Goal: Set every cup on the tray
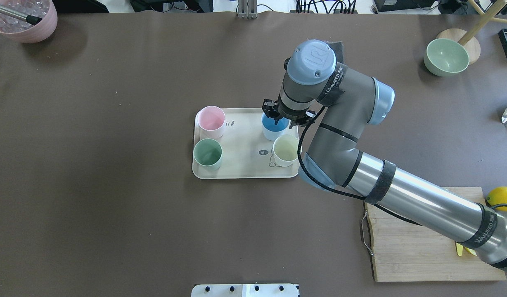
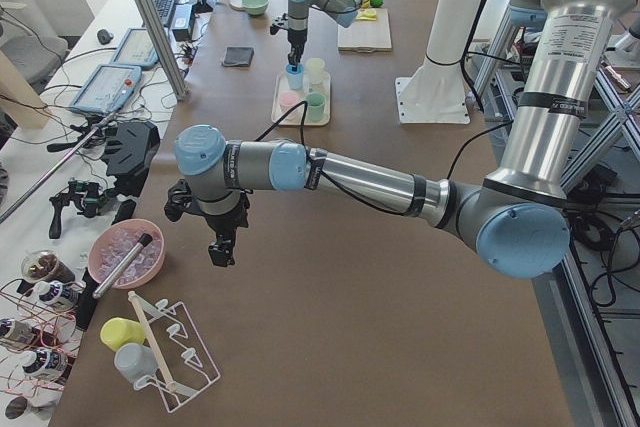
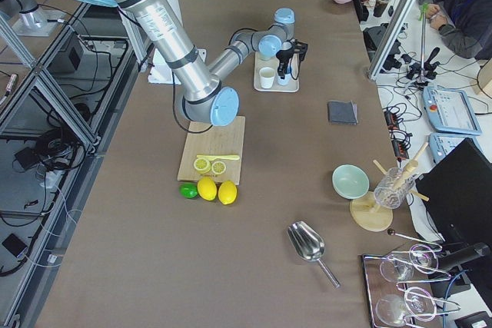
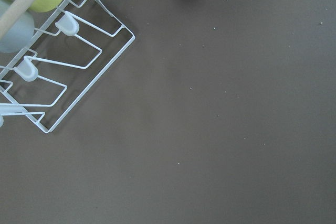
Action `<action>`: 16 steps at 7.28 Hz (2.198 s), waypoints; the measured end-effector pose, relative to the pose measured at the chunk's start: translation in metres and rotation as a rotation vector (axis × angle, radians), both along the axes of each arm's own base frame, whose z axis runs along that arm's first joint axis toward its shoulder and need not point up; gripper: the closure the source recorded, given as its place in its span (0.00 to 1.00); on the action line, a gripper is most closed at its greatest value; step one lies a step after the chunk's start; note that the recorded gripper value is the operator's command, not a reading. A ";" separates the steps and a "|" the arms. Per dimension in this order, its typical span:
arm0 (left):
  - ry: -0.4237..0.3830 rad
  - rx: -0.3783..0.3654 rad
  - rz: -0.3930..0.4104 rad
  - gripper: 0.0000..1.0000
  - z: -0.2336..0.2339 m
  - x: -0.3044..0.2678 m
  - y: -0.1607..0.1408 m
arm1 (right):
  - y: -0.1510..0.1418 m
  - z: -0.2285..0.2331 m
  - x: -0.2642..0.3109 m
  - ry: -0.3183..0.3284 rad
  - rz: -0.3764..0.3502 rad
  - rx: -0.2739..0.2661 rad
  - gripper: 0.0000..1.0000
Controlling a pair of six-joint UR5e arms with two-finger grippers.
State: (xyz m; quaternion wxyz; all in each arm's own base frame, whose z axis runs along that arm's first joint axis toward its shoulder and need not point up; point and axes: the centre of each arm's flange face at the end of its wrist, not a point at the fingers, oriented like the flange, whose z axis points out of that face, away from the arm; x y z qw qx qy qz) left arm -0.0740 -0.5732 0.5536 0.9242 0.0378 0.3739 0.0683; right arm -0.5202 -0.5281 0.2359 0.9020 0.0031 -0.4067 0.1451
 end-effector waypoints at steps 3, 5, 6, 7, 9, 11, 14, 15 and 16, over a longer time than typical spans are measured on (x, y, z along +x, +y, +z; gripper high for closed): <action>0.000 -0.014 0.003 0.02 0.008 0.001 0.005 | -0.031 -0.021 0.073 -0.042 0.007 0.031 0.00; 0.028 -0.063 -0.011 0.02 0.030 0.003 0.034 | -0.040 0.000 0.162 0.013 -0.053 0.110 0.00; 0.057 -0.103 -0.041 0.02 0.043 0.005 0.056 | -0.044 0.028 0.220 0.039 -0.096 0.151 0.00; 0.072 -0.107 -0.064 0.02 0.059 0.006 0.077 | -0.047 0.061 0.279 0.058 -0.133 0.187 0.00; 0.084 -0.053 -0.080 0.02 0.084 0.006 0.110 | -0.039 0.154 0.396 0.103 -0.222 0.240 0.00; 0.085 -0.057 -0.081 0.02 0.098 0.006 0.126 | 0.004 0.263 0.502 0.163 -0.317 0.262 0.00; 0.085 -0.096 -0.080 0.02 0.118 0.007 0.147 | 0.108 0.387 0.573 0.181 -0.349 0.129 0.00; 0.082 -0.098 -0.079 0.02 0.121 0.007 0.150 | 0.124 0.404 0.579 0.180 -0.346 0.093 0.00; 0.076 -0.096 -0.079 0.02 0.121 0.006 0.150 | 0.131 0.415 0.581 0.178 -0.345 0.072 0.00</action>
